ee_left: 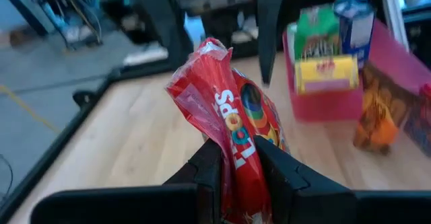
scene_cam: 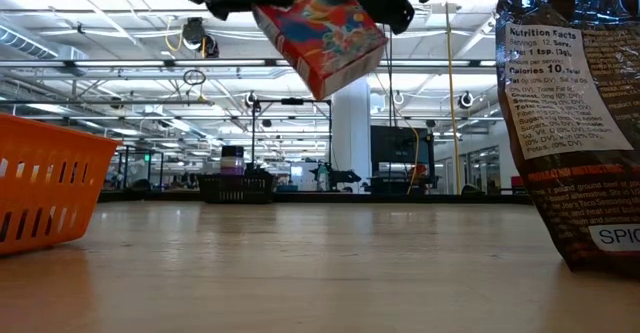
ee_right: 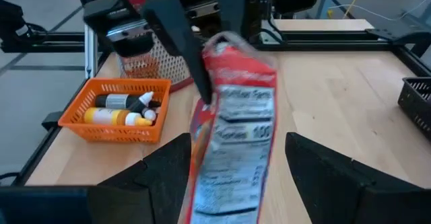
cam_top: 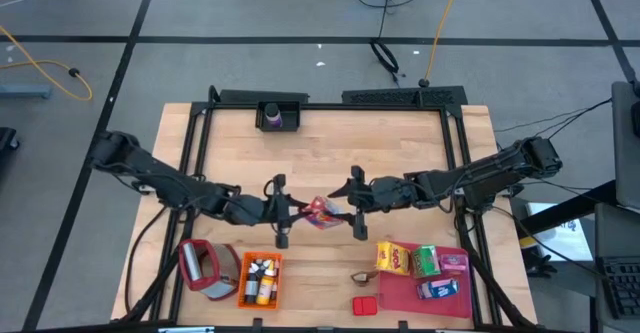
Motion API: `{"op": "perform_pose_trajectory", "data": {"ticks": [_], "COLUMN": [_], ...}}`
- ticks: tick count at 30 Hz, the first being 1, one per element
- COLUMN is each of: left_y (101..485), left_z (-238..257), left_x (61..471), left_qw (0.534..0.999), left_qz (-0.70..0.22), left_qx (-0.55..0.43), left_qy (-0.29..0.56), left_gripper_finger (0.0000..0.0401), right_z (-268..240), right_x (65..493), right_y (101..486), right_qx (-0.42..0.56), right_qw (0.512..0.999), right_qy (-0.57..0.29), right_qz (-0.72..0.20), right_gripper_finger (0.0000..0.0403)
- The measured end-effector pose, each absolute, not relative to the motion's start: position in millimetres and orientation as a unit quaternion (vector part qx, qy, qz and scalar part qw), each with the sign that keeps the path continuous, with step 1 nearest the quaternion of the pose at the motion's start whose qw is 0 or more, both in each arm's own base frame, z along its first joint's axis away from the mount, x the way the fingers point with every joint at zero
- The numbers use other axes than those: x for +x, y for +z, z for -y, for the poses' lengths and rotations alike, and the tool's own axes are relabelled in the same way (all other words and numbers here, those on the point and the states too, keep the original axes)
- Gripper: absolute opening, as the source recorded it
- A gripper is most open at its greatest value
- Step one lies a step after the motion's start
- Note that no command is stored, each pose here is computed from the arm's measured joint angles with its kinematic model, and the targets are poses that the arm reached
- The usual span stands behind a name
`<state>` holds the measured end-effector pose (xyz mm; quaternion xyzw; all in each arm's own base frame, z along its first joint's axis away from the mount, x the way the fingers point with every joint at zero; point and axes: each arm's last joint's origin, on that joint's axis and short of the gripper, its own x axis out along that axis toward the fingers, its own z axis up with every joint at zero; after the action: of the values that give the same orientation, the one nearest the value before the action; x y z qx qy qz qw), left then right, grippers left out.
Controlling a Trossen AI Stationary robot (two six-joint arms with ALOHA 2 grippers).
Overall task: Pick & Place Kitchen Items
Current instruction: Put the red cereal box into the red bin
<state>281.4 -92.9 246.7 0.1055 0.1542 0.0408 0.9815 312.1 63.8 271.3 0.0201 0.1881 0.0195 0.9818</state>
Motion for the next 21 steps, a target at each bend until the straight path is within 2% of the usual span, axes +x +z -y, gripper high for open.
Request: {"op": "perform_pose_trajectory", "data": {"ticks": [8, 12, 16, 21], "left_y": [258.4, 258.8, 257.3, 256.3], "left_z": [102.6, 108.6, 110.3, 110.5], "left_x": [299.7, 311.9, 317.7, 318.5], "left_qw": [0.980, 0.972, 0.968, 0.969], "left_qz": [-0.138, -0.158, -0.180, -0.184], "left_qx": [0.143, 0.171, 0.170, 0.160], "left_qy": [0.028, 0.028, 0.038, 0.047], "left_gripper_finger": [0.0062, 0.0062, 0.0062, 0.0062], "right_z": [-63.0, -62.7, -62.5, -62.9], "right_x": [312.3, 313.3, 313.1, 312.9], "right_y": [271.5, 268.5, 268.0, 267.5], "right_qx": [0.021, 0.020, 0.020, 0.022], "right_qw": [0.982, 0.980, 0.980, 0.979], "right_qy": [0.020, 0.023, 0.020, 0.031], "right_qz": [-0.187, -0.195, -0.197, -0.201], "right_gripper_finger": [0.0233, 0.0228, 0.0192, 0.0117]}}
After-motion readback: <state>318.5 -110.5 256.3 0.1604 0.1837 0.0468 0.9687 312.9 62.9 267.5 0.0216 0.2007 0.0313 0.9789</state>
